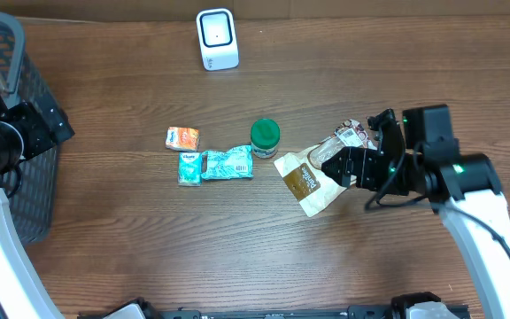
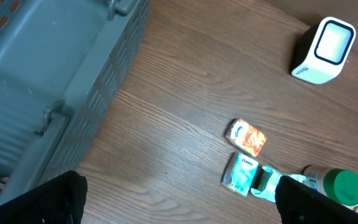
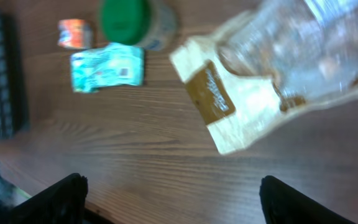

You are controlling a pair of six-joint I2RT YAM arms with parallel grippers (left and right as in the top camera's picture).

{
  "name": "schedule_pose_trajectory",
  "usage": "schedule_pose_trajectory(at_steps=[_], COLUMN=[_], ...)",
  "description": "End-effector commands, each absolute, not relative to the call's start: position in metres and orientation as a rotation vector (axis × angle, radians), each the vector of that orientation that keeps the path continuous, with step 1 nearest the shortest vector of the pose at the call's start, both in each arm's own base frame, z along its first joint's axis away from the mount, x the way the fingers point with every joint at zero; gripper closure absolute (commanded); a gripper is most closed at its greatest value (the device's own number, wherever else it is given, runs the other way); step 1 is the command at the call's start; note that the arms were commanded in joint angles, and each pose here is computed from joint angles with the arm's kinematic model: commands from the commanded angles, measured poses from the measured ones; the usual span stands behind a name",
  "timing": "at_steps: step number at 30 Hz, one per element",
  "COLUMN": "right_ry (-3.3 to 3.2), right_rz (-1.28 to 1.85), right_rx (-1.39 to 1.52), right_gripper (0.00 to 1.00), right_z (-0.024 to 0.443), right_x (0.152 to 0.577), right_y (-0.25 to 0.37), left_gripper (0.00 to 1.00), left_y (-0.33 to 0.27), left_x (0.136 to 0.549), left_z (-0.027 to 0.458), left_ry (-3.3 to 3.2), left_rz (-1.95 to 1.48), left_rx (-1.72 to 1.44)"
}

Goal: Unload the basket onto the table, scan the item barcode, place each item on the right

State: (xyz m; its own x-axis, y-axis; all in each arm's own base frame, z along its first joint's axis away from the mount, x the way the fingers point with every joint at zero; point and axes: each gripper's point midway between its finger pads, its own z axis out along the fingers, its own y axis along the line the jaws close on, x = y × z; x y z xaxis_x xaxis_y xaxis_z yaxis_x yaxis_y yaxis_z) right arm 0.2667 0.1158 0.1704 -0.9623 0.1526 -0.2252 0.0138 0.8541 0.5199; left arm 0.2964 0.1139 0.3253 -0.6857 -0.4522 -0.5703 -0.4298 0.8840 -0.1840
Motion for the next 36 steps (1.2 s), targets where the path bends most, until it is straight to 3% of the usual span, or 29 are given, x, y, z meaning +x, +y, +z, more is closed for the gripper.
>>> schedule_pose_trajectory(at_steps=[1, 8, 16, 26, 36], right_ry=[2.816, 2.758, 2.677, 2.6, 2.504], right_rz=[0.682, 0.631, 0.699, 0.812, 0.871], right_rx=[0.422, 0.837, 1.0, 0.824, 0.407], right_gripper=[0.14, 0.15, 0.17, 0.04, 0.03], right_z=[0.153, 0.104, 0.051, 0.014, 0.005], right_x=[0.274, 0.278, 0.277, 0.308, 0.345], right_y=[0.098, 0.066, 0.043, 0.052, 0.064], left_gripper=[0.0, 0.0, 0.01, 0.01, 0.01], left_y=[0.114, 0.114, 0.114, 0.114, 0.114], left_x=[0.298, 0.298, 0.298, 0.298, 0.298], left_z=[0.327, 0.327, 0.327, 0.327, 0.327], left_ry=[2.407, 2.407, 2.407, 2.407, 2.407], left_rz=[-0.063, -0.063, -0.063, -0.063, -0.063], left_rx=[-0.648, -0.648, -0.648, -0.648, -0.648])
